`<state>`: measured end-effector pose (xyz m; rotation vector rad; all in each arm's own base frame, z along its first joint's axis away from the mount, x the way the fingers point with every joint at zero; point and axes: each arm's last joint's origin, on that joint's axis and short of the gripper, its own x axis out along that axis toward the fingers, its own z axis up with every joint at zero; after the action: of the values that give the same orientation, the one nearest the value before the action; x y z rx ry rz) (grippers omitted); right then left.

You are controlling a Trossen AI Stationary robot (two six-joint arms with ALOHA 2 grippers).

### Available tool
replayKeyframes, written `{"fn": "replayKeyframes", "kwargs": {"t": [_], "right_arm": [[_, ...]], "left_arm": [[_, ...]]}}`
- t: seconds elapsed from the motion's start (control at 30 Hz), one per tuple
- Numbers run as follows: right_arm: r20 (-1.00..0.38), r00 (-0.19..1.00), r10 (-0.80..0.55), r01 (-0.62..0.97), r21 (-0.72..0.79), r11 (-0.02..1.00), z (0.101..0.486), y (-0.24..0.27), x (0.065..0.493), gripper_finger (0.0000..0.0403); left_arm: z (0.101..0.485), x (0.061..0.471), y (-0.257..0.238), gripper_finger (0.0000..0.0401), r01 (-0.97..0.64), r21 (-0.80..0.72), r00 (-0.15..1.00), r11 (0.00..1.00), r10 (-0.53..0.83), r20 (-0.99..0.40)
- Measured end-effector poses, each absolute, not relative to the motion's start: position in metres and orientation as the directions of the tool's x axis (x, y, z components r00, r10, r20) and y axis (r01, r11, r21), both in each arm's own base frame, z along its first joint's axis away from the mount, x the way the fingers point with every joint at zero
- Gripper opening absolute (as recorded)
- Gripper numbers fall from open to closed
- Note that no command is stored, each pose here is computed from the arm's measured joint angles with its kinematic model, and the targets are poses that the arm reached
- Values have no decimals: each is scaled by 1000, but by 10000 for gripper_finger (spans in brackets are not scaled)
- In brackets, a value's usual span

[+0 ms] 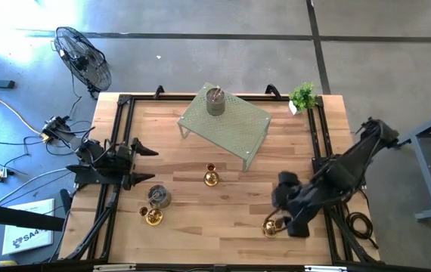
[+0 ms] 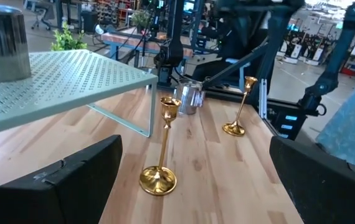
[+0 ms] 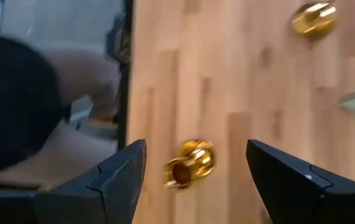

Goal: Pick & Place candle stick holders
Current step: Put the right gold candle holder on the shelf

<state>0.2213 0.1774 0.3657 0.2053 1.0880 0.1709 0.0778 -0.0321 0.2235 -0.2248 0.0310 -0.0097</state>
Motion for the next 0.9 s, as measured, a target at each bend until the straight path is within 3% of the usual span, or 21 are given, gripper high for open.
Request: {"fn": "replayKeyframes", "kwargs": {"t": [0.5,0.9], "right_arm": [[-959,241,149,-52,141,989,333,205,239,271],[-962,233,143,-48,136,990,332,205,239,271]], "left_arm": [[224,78,-32,399,4,-280,1000,960,-12,-29],[224,78,-32,399,3,-297,1000,955,-12,-27]]}}
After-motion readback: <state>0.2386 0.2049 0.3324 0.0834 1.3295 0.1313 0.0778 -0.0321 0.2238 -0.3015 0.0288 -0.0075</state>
